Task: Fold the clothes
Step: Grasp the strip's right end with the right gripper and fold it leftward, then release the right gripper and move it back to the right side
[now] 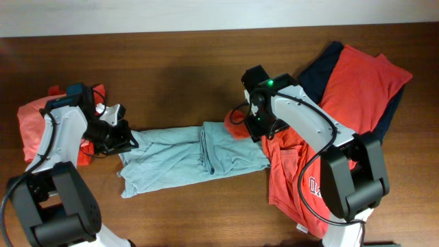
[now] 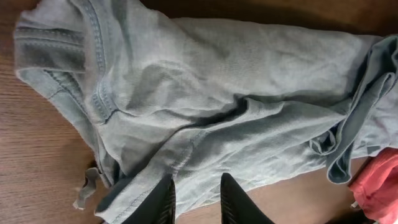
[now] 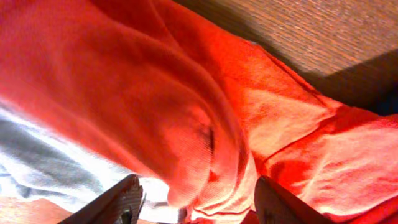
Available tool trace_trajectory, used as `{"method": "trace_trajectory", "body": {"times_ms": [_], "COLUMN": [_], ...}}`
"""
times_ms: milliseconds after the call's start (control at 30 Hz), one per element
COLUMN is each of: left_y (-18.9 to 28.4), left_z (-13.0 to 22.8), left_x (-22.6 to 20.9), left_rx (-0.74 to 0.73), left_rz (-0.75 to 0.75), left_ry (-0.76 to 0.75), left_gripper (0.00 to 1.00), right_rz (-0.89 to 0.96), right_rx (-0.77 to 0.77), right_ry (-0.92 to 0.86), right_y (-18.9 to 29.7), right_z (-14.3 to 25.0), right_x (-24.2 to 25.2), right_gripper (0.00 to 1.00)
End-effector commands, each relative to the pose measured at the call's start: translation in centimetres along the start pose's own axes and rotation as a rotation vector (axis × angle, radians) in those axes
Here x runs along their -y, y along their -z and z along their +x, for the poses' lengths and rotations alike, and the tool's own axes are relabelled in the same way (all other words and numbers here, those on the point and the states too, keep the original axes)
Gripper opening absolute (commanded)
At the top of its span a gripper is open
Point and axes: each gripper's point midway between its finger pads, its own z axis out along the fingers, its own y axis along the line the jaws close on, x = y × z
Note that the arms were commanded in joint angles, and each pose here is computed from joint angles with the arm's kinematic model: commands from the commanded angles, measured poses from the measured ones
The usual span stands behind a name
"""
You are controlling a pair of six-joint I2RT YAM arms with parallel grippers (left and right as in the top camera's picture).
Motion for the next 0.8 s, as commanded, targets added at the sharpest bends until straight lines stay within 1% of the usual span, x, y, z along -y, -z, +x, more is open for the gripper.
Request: {"method": "trace_trajectory", "body": {"times_ms": [0, 100, 167, 267, 300, 333, 367, 433, 500, 600, 633, 767], "left_y": [0.5, 0.5, 0.5, 0.5, 0.5, 0.5, 0.5, 0.5, 0.5, 0.5, 0.5, 0.5], "left_z": [0.0, 0.0, 0.0, 0.0, 0.0, 0.0, 0.0, 0.0, 0.0, 0.0, 0.1, 0.1], "left_x": [0.4, 0.4, 0.4, 0.4, 0.4, 0.4, 0.4, 0.4, 0.4, 0.4, 0.4, 0.4], "left_rx": [0.019, 0.018, 0.018, 0.018, 0.018, 0.017, 0.018, 0.017, 0.017, 0.017, 0.016, 0.016], "left_rz": [0.002, 0.002, 0.002, 0.002, 0.002, 0.002, 0.002, 0.002, 0.002, 0.002, 0.002, 0.002], "left_ry": [-0.031, -0.031, -0.031, -0.031, -0.031, -0.031, -0.031, -0.031, -0.031, -0.030, -0.030, -0.030], "left_gripper": [0.25, 0.25, 0.25, 0.25, 0.25, 0.25, 0.25, 0.25, 0.25, 0.25, 0.25, 0.25], "right_rz": [-0.003, -0.002, -0.002, -0.001, -0.001, 0.003, 0.003, 0.058, 0.160, 0.329, 0.411, 0.415], "right_rx": [0.017, -0.003, -0.016, -0.029, -0.029, -0.029, -0.030, -0.040, -0.037, -0.015, 0.008, 0.063], "right_ry": [0.034, 0.034, 0.035, 0.034, 0.034, 0.030, 0.025, -0.095, -0.239, -0.459, -0.614, -0.858], "right_y": [0.6, -0.1, -0.7, -1.2, -1.2, -1.2, -1.2, -1.0, -0.1, 2.7, 5.2, 9.2], "right_z": [-0.4, -0.3, -0.3, -0.2, -0.2, -0.2, -0.2, 0.2, 0.8, 2.7, 4.5, 8.1], "right_x": [-0.2, -0.2, -0.2, -0.2, -0.2, 0.0, 0.1, 2.4, 5.8, 12.7, 17.4, 24.1], "right_gripper": [0.65, 0.64, 0.58, 0.28, 0.22, 0.11, 0.04, 0.04, 0.04, 0.04, 0.04, 0.04]}}
